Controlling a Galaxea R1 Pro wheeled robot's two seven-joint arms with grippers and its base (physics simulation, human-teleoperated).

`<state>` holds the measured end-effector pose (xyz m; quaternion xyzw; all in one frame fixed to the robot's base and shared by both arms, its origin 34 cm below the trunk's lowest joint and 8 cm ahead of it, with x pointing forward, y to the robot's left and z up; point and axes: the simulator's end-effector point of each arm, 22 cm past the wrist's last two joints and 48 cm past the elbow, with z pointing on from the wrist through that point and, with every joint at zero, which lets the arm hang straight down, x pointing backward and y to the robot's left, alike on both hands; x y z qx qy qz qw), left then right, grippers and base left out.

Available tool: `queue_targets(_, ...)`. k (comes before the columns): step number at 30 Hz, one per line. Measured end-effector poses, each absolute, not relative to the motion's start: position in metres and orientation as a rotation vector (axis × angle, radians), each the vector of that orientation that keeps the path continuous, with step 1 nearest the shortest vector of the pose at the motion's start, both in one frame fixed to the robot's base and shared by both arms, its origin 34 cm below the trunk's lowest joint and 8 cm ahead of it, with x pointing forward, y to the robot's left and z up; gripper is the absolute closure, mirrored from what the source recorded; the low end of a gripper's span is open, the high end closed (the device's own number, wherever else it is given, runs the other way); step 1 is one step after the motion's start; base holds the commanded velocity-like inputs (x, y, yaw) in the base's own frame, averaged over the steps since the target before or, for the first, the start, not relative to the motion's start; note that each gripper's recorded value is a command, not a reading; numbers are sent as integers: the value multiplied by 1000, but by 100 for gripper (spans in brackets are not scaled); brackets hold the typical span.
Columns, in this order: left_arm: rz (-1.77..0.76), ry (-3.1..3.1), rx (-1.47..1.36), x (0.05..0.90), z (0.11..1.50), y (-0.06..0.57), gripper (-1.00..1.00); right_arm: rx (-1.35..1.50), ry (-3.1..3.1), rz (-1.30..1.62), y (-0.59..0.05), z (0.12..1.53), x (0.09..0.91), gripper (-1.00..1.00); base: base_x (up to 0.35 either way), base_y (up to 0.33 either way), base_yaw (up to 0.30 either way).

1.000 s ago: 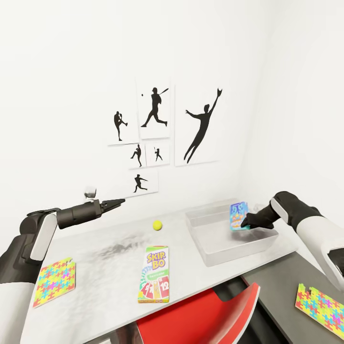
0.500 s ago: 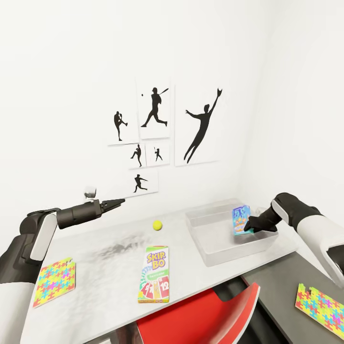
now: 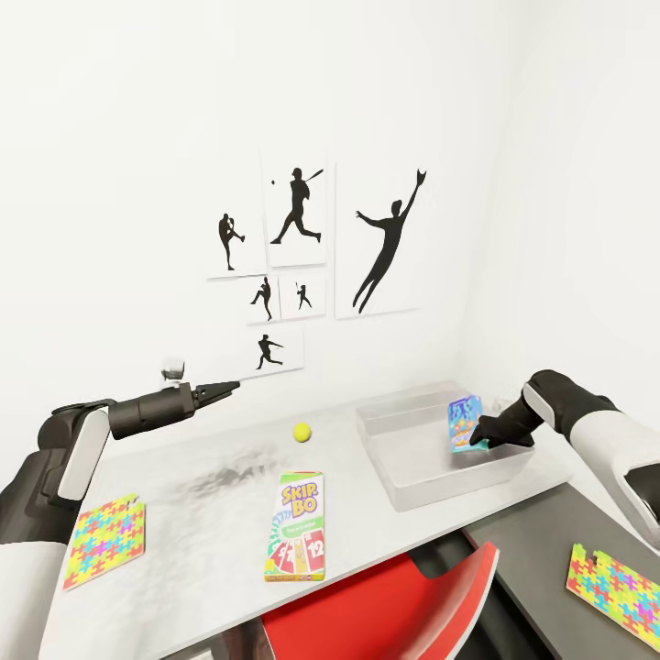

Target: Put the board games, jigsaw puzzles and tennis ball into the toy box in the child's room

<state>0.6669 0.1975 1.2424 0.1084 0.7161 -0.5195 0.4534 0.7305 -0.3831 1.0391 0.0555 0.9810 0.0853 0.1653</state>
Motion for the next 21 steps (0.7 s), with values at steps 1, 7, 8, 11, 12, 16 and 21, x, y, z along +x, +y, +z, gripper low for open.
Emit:
queue_targets(1,-1282,1768,267,667,1242,198,-100,158,2794,243,-383,1039,731,100,0,0,0)
queue_targets(7,-1283,1768,268,667,1242,197,-100,153,2795,245,-380,1039,731,100,0,0,0)
queue_targets(8,-1283,1768,268,667,1242,197,-100,150,2795,249,-378,1039,732,100,0,0,0)
queue_targets(11,-1282,1769,267,667,1242,198,-100,140,2797,249,-374,1038,732,100,0,0,0)
queue_targets(12,-1282,1768,267,667,1242,198,-100,139,2797,249,-373,1038,732,100,0,0,0)
queue_targets(16,-1282,1768,267,667,1242,198,-100,135,2798,247,-373,1038,732,100,0,0,0)
queue_targets(21,-1282,1767,267,667,1244,199,-100,134,2799,243,-373,1038,732,100,0,0,0)
